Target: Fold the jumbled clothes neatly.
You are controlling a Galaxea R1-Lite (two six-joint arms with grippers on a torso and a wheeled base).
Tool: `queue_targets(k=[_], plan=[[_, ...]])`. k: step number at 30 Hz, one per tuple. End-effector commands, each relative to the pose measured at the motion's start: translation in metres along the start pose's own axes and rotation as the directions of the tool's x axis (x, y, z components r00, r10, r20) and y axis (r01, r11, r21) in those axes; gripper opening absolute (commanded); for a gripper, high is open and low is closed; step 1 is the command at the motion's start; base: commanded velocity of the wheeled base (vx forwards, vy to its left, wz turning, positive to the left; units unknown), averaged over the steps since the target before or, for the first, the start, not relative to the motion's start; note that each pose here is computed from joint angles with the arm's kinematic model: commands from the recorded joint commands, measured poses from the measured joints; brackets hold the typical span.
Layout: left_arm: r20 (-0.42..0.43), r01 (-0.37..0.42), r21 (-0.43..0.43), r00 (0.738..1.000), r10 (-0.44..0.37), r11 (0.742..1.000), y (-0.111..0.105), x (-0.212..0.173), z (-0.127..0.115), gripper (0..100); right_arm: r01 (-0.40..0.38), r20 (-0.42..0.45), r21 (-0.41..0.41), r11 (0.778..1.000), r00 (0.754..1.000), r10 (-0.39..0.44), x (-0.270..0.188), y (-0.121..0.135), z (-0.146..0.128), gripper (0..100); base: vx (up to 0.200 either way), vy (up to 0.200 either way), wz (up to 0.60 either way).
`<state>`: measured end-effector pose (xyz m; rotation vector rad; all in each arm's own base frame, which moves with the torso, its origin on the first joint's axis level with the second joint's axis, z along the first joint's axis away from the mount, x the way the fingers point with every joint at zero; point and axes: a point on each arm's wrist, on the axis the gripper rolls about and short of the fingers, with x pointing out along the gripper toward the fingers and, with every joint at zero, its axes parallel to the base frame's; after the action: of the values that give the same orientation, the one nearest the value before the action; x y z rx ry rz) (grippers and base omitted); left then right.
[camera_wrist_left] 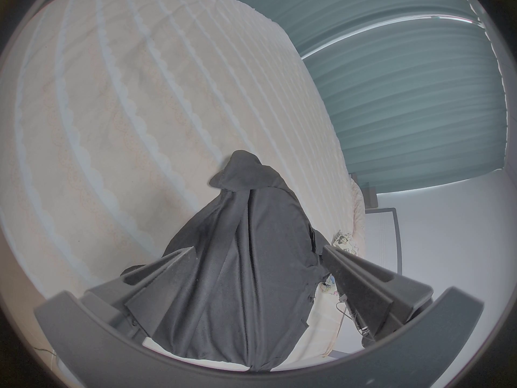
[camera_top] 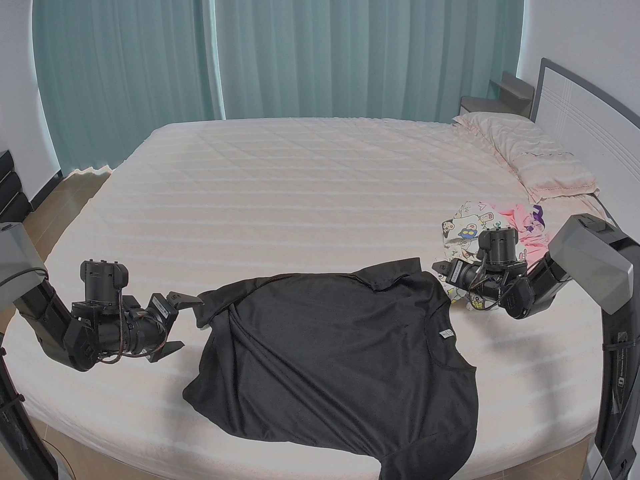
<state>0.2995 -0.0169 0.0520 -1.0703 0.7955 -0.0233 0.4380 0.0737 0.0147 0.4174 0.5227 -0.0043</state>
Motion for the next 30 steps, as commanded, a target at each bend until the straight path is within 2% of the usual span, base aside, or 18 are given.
queue_targets(k=[1, 6, 10, 13, 14, 17, 21, 23, 29, 30], plan=[[-0.010, -0.014, -0.007, 1.000, 0.014, 1.000, 0.006, -0.001, -0.004, 100, 0.028, 0.010, 0.015, 0.999, 1.000, -0.028, -0.013, -0.010, 0.010, 100, 0.000, 0.000, 0.00], [-0.014, -0.017, -0.009, 1.000, 0.017, 1.000, 0.007, -0.001, -0.005, 100, 0.027, 0.004, 0.027, 0.999, 1.000, -0.027, -0.027, -0.013, 0.012, 100, 0.000, 0.000, 0.00], [-0.023, -0.028, -0.001, 0.999, 0.028, 1.000, 0.010, -0.002, -0.008, 100, 0.007, -0.037, 0.108, 0.994, 0.999, -0.003, -0.063, -0.009, 0.009, 100, 0.000, 0.000, 0.00], [-0.028, -0.034, 0.020, 0.999, 0.035, 0.999, 0.012, -0.003, -0.010, 100, 0.001, -0.087, 0.127, 0.992, 0.996, 0.011, -0.085, -0.010, -0.002, 100, 0.000, 0.000, 0.00], [-0.033, -0.043, 0.032, 0.999, 0.044, 0.999, 0.014, -0.004, -0.011, 100, 0.006, -0.128, 0.129, 0.992, 0.992, 0.010, -0.105, -0.014, -0.013, 100, 0.000, 0.000, 0.00], [-0.038, -0.048, 0.031, 0.998, 0.049, 0.998, 0.016, -0.005, -0.013, 100, 0.011, -0.149, 0.145, 0.989, 0.989, 0.011, -0.127, -0.022, -0.029, 100, 0.000, 0.000, 0.00], [-0.041, -0.055, 0.029, 0.998, 0.056, 0.998, 0.017, -0.007, -0.015, 100, -0.005, -0.137, 0.177, 0.984, 0.990, 0.030, -0.145, -0.029, -0.041, 100, -0.200, 0.000, 0.00], [-0.045, -0.053, 0.038, 0.997, 0.055, 0.998, 0.015, -0.004, -0.016, 100, -0.005, -0.131, 0.218, 0.976, 0.991, 0.035, -0.155, -0.036, -0.055, 100, -0.200, 0.000, 0.00], [-0.069, -0.092, 0.027, 0.993, 0.094, 0.995, 0.026, -0.009, -0.025, 100, -0.041, -0.106, 0.242, 0.969, 0.992, 0.069, -0.155, -0.038, -0.073, 100, -0.200, 0.000, 0.00], [-0.076, -0.100, 0.025, 0.992, 0.102, 0.995, 0.028, -0.007, -0.026, 100, -0.056, -0.090, 0.267, 0.962, 0.993, 0.083, -0.154, -0.037, -0.077, 100, 0.000, 0.000, 0.00]])
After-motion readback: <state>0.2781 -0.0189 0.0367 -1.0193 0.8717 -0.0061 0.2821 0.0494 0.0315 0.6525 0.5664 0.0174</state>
